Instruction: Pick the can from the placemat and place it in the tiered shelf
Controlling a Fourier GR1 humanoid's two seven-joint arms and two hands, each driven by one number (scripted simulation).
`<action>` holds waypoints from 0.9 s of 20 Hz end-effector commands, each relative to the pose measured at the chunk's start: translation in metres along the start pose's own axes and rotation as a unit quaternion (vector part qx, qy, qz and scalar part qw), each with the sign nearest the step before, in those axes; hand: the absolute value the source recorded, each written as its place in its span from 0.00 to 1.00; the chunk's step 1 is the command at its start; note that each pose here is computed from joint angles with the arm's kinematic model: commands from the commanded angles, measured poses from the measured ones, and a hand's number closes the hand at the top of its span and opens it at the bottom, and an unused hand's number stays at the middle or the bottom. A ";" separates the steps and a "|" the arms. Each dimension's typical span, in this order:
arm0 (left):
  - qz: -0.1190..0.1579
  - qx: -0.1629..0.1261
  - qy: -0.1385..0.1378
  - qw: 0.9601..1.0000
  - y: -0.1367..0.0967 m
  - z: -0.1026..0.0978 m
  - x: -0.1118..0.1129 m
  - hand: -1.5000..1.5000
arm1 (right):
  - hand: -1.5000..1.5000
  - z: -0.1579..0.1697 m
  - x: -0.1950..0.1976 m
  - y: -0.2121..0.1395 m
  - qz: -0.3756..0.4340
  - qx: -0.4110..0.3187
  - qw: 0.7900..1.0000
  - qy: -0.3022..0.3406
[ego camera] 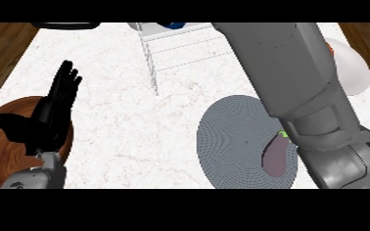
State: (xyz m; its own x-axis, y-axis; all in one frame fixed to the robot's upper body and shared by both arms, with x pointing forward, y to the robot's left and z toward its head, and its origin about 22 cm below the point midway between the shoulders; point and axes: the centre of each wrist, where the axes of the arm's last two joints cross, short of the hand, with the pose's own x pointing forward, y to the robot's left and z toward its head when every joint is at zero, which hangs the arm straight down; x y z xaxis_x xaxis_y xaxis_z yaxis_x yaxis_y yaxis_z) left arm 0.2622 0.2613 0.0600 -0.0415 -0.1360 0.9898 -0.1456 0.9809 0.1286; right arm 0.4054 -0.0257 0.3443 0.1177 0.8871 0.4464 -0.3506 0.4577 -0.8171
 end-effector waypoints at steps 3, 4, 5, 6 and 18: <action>0.002 -0.006 -0.009 1.000 0.002 0.000 0.008 0.50 | 1.00 -0.026 -0.006 -0.007 -0.009 -0.049 0.996 0.071; 0.001 0.003 -0.002 1.000 -0.006 -0.006 -0.005 0.50 | 1.00 -0.027 -0.010 -0.009 -0.019 -0.046 0.997 0.062; -0.004 0.004 -0.008 1.000 0.010 -0.001 -0.010 0.50 | 1.00 -0.034 -0.015 -0.011 -0.016 -0.051 0.996 0.067; 0.006 -0.009 -0.007 1.000 -0.002 0.001 -0.002 0.50 | 1.00 -0.030 -0.003 -0.009 -0.025 -0.056 0.995 0.076; 0.003 -0.008 -0.006 1.000 -0.016 -0.008 0.004 0.50 | 1.00 -0.086 -0.052 0.052 -0.054 -0.095 0.991 0.074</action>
State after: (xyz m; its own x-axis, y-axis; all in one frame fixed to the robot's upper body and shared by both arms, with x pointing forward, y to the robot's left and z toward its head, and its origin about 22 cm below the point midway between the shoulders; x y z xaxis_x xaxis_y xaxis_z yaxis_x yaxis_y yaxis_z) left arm 0.2665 0.2516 0.0606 -0.0548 -0.1322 0.9897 -0.1278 0.9840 0.1244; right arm 0.4622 -0.0551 0.2702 0.2806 0.8359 0.4718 -0.1833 0.5292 -0.8285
